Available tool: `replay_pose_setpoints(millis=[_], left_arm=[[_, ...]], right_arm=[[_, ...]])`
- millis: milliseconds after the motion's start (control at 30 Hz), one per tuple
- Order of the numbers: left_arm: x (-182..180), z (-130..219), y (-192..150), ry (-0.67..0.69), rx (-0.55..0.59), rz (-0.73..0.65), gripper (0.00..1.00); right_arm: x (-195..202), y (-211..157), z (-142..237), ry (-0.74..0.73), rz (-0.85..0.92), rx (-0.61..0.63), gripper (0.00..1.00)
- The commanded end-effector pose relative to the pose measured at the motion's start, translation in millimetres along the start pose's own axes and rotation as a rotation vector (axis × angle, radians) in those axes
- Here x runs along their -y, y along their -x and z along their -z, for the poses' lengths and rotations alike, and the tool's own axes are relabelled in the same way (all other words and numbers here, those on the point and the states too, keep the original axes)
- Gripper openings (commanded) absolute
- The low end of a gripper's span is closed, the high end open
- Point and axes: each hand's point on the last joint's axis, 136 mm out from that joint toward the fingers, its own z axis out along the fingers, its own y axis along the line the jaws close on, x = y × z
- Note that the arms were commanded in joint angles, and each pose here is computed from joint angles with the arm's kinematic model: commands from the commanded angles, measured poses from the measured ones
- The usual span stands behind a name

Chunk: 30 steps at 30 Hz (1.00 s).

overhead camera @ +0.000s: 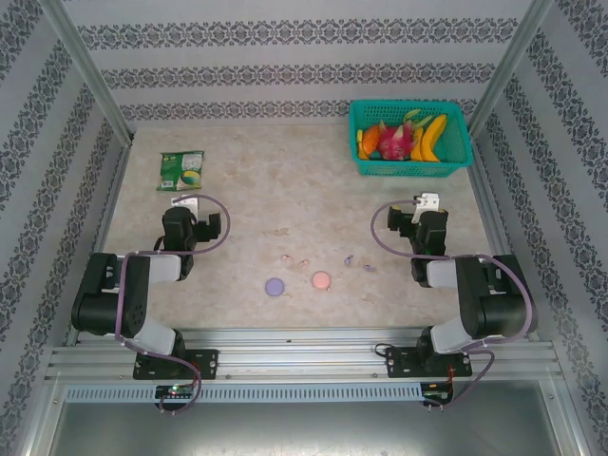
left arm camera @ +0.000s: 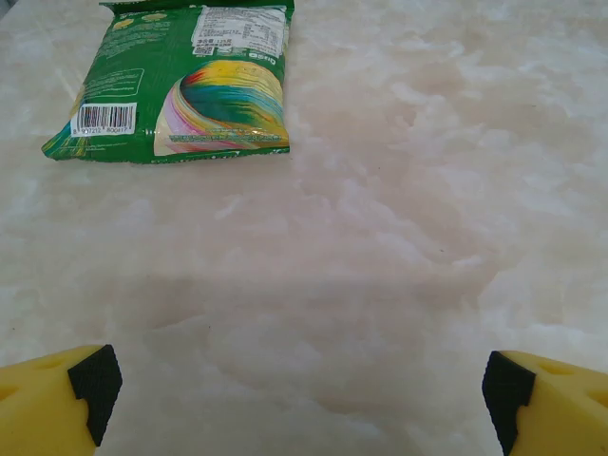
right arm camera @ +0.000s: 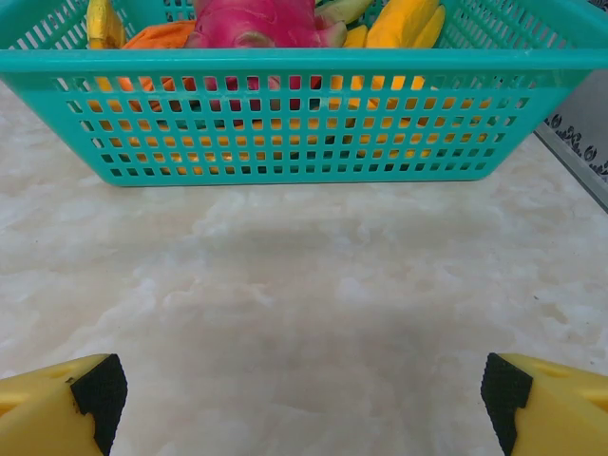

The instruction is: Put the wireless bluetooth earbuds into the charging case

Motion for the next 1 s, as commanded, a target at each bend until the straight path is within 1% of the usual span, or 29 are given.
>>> replay_pose_setpoints(millis=[0,833,900,967], left_arm=[[-0.3,-1.9,20.3,-0.002,0.063,-0.005,1.00],[0.3,-3.3,20.7,-0.010,0.056,-0.001,1.00],[0.2,-1.9,22.3,-0.009,0.061,-0.008,1.00],[-2.5,1.0,32.6,0.010,0.024,-0.008,1.00]], right_arm=[[-3.5,14.7,-2.3,0.001,0.007,0.048,0.98],[-3.0,13.5,-4.0,0.013,-0.005,0.038,0.98],[-1.7,15.6,-1.5,0.007,-0.007,0.053,0.98],[5.9,27.4,5.0,-0.034,-0.026,0.086,0.98]])
